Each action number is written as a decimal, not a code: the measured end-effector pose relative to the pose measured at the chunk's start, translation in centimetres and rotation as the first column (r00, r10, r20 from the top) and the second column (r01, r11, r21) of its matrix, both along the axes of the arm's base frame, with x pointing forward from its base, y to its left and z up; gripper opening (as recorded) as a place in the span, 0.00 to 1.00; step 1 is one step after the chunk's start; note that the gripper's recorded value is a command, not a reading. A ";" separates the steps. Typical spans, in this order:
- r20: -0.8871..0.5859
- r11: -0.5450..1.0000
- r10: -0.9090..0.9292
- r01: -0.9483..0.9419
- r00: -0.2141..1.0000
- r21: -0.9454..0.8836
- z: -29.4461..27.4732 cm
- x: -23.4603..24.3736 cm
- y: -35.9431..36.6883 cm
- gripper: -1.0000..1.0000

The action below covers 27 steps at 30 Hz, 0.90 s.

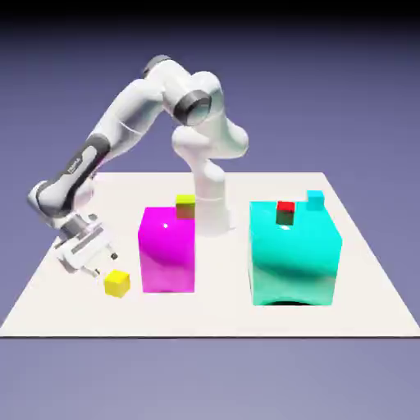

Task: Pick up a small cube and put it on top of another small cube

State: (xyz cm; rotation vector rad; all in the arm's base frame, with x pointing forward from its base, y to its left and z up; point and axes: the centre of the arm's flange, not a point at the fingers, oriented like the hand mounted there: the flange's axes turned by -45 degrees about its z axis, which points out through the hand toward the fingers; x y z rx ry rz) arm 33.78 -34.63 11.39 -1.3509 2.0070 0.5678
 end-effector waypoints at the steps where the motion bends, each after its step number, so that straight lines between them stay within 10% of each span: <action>1: -0.001 1.000 -0.001 0.001 1.000 0.000 -1.5 0.3 1.0 0.00; 17: 0.063 0.905 0.376 -0.380 0.925 0.192 17.5 -1.1 1.5 0.00; 27: 0.021 0.422 0.904 -0.901 0.426 0.102 26.2 2.9 16.4 0.00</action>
